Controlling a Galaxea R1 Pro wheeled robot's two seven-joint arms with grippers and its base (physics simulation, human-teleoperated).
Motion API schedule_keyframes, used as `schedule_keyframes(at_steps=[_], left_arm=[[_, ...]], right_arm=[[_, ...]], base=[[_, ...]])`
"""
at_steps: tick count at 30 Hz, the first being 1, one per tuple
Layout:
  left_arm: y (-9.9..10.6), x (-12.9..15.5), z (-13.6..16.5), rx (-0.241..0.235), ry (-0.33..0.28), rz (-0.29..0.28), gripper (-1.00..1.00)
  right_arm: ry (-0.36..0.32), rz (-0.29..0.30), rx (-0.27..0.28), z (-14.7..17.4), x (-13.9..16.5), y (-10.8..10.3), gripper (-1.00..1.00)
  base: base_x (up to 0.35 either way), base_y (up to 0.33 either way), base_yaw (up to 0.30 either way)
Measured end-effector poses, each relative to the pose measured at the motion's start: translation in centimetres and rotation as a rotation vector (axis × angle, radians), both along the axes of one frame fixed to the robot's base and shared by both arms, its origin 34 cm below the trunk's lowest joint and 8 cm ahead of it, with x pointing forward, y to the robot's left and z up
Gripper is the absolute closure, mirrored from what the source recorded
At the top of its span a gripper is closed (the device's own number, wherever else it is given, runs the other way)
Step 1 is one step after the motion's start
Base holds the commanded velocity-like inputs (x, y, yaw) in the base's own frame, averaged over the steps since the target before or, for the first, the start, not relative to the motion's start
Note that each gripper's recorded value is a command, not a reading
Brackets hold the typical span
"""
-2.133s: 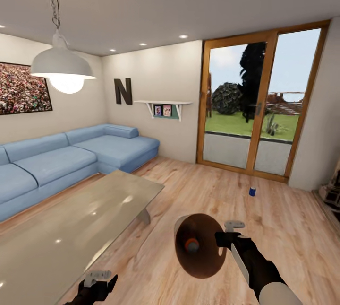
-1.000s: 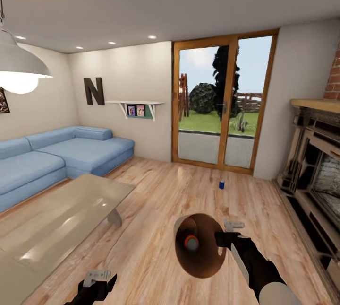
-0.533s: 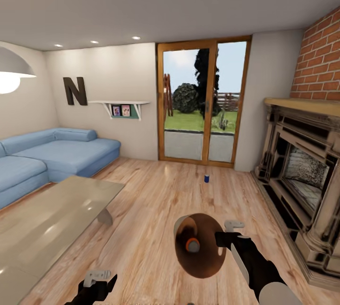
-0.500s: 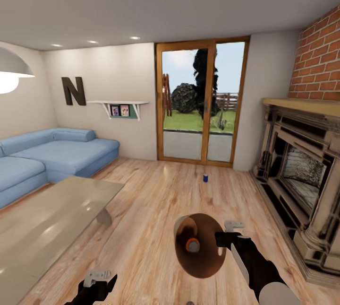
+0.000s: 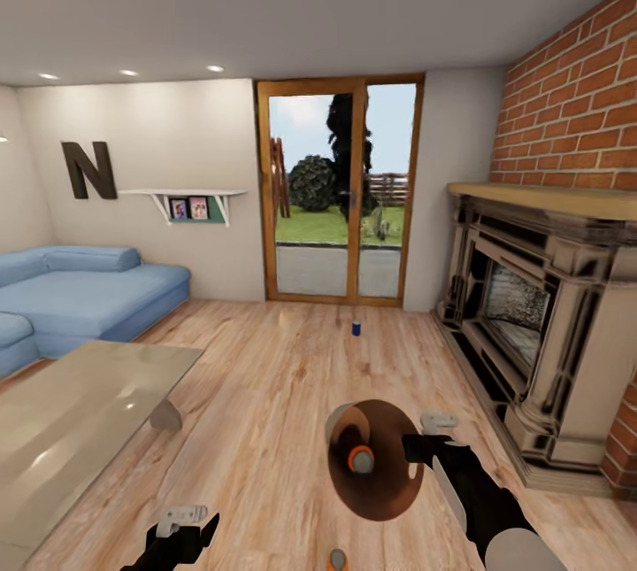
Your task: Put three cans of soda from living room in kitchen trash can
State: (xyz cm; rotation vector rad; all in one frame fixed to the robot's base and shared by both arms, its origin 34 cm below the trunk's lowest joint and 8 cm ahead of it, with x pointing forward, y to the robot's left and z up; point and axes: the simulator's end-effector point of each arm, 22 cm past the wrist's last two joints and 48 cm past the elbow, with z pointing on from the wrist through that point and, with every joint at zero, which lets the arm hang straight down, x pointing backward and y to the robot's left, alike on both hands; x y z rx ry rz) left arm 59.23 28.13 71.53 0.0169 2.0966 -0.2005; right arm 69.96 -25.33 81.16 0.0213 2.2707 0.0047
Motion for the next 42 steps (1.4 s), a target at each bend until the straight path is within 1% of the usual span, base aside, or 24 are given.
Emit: schedule_keyframes(at_steps=[14, 23, 30, 42], left_arm=[[-0.07, -0.01, -0.02, 0.001, 0.001, -0.003, -1.00], [-0.01, 0.02, 0.03, -0.001, -0.002, 0.001, -1.00], [-0.07, 0.02, 0.02, 0.001, -0.002, -0.001, -1.00], [-0.09, 0.01, 0.00, 0.002, -0.001, -0.001, -1.00]], right_arm=[[0.000, 0.000, 0.001, 0.02, 0.01, 0.02, 1.00], [0.000, 0.000, 0.000, -0.01, 0.00, 0.09, 1.00], [0.001, 0.000, -0.002, -0.06, -0.03, 0.09, 1.00], [0.001, -0.002, -0.002, -0.08, -0.05, 0.11, 1.00]], base=[[-0.001, 0.261, -0.251], [0.000, 0.061, -0.250], [0.000, -0.081, -0.160], [0.000, -0.257, -0.016]])
